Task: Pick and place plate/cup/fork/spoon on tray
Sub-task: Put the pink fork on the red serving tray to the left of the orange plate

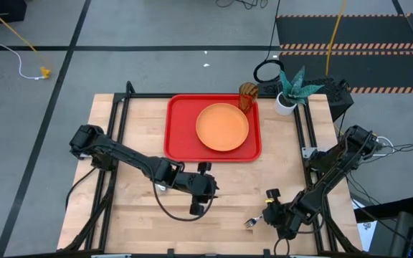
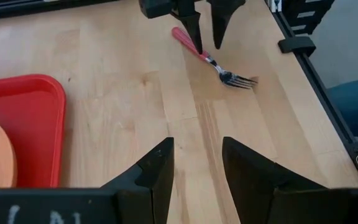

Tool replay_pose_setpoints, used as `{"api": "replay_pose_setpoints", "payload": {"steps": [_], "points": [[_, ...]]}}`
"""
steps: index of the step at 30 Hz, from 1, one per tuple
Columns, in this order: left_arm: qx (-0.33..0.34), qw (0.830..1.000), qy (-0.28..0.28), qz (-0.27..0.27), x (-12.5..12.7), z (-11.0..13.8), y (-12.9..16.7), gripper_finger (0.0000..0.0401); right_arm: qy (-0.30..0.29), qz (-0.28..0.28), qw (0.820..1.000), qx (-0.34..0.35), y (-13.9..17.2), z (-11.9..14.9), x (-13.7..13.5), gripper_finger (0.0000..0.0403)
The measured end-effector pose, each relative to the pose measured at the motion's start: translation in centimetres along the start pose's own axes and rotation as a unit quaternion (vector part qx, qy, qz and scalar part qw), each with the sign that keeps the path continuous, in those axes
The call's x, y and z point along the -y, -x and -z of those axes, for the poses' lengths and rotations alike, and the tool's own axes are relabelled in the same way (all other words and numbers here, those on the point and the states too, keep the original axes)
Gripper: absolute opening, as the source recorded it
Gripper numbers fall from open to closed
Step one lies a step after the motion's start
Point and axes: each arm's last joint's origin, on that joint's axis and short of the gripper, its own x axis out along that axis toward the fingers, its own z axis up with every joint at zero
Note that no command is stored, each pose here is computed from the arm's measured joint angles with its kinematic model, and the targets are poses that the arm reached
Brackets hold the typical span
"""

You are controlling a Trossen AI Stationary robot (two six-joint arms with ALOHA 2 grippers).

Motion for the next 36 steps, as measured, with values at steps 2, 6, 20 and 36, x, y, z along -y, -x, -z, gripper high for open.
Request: {"api": "replay_pose_setpoints", "payload": {"steps": [2,6,20,36], "points": [[0.000,1.000,0.005,-0.001,0.0,0.0,0.0,0.0138,-0.002,0.000,1.000,0.000,-0.2,0.2,0.1,0.0120],[0.000,1.000,0.014,-0.001,0.0,0.0,0.0,0.0138,-0.004,-0.009,1.000,0.011,-0.2,0.0,-0.1,0.0098],[-0.003,1.000,0.030,-0.001,0.0,0.1,0.0,0.0138,0.027,-0.015,0.999,0.020,-0.3,0.0,-0.1,0.0097],[-0.003,1.000,0.017,-0.002,0.0,0.1,0.0,0.0138,0.049,0.006,0.999,0.018,-1.5,0.6,0.1,0.0121]]}}
